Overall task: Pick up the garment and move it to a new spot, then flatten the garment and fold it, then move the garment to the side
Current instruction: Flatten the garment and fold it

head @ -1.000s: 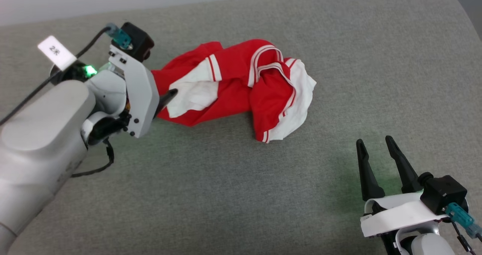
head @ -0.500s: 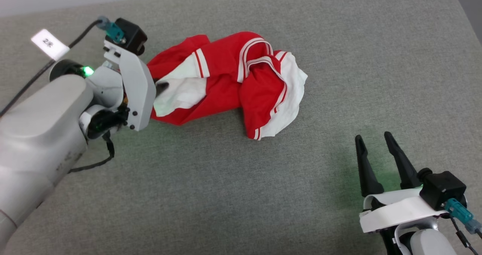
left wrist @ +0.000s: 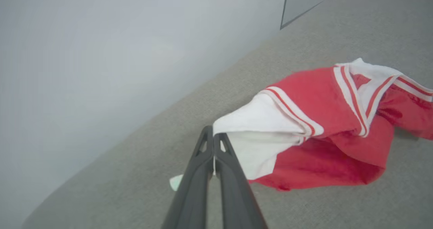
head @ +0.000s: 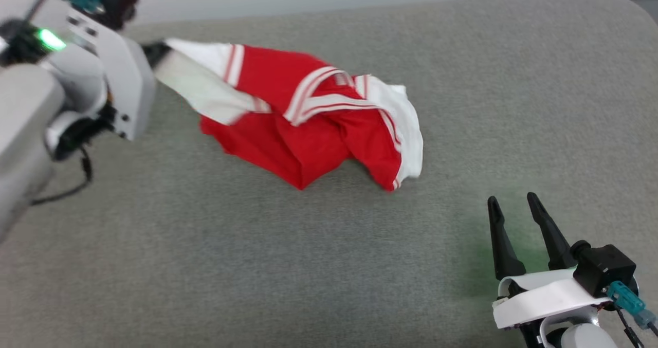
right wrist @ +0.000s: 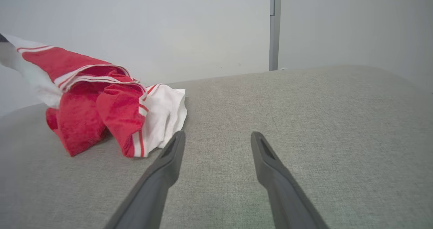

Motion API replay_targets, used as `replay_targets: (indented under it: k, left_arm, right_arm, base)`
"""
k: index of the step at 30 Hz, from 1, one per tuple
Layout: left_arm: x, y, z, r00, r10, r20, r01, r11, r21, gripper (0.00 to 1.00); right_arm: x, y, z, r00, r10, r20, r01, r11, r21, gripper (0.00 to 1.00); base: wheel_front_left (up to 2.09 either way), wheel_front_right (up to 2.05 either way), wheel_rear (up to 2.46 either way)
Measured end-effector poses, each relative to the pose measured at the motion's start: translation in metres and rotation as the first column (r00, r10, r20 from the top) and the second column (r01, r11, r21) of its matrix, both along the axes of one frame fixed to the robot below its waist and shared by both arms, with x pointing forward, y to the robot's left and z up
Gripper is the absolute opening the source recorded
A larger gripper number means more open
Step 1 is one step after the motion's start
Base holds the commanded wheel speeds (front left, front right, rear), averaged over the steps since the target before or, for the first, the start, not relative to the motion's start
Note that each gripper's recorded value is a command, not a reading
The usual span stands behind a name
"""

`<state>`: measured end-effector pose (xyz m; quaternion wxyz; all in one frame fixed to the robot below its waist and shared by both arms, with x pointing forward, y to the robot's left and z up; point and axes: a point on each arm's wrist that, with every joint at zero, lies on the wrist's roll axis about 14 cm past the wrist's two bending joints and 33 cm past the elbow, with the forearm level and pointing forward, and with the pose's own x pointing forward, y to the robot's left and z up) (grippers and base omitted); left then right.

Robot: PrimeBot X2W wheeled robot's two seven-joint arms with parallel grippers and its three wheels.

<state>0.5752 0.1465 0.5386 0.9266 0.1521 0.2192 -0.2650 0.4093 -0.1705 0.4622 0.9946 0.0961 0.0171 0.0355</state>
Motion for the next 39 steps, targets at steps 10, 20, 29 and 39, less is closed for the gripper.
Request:
replay_targets:
  k: [10,20,29,39]
  left_arm:
    - [-0.015,0.07,0.021,0.947,0.023,0.319,-0.048,0.996,0.069,0.0]
    - [-0.058,0.091,-0.046,0.971,0.08,0.224,-0.092,0.995,0.043,0.0]
    - [-0.13,0.08,-0.106,0.993,0.065,0.1,-0.067,0.998,0.015,0.0]
    - [-0.151,0.077,-0.117,0.99,0.129,0.057,-0.125,0.99,-0.067,1.0]
  right_arm:
    - [0.007,0.023,0.009,0.997,0.063,0.032,-0.064,0.998,0.01,1.0]
    - [0.003,0.02,0.012,0.998,0.059,0.027,-0.059,0.998,-0.002,1.0]
    - [0.002,0.026,0.019,0.996,0.081,0.031,-0.08,0.997,-0.011,1.0]
    - [0.0,0.036,0.024,0.993,0.114,0.034,-0.114,0.993,-0.012,1.0]
  base:
    - [0.0,0.0,0.0]
    - [0.0,0.0,0.0]
    - [0.0,0.0,0.0]
    - [0.0,0.0,0.0]
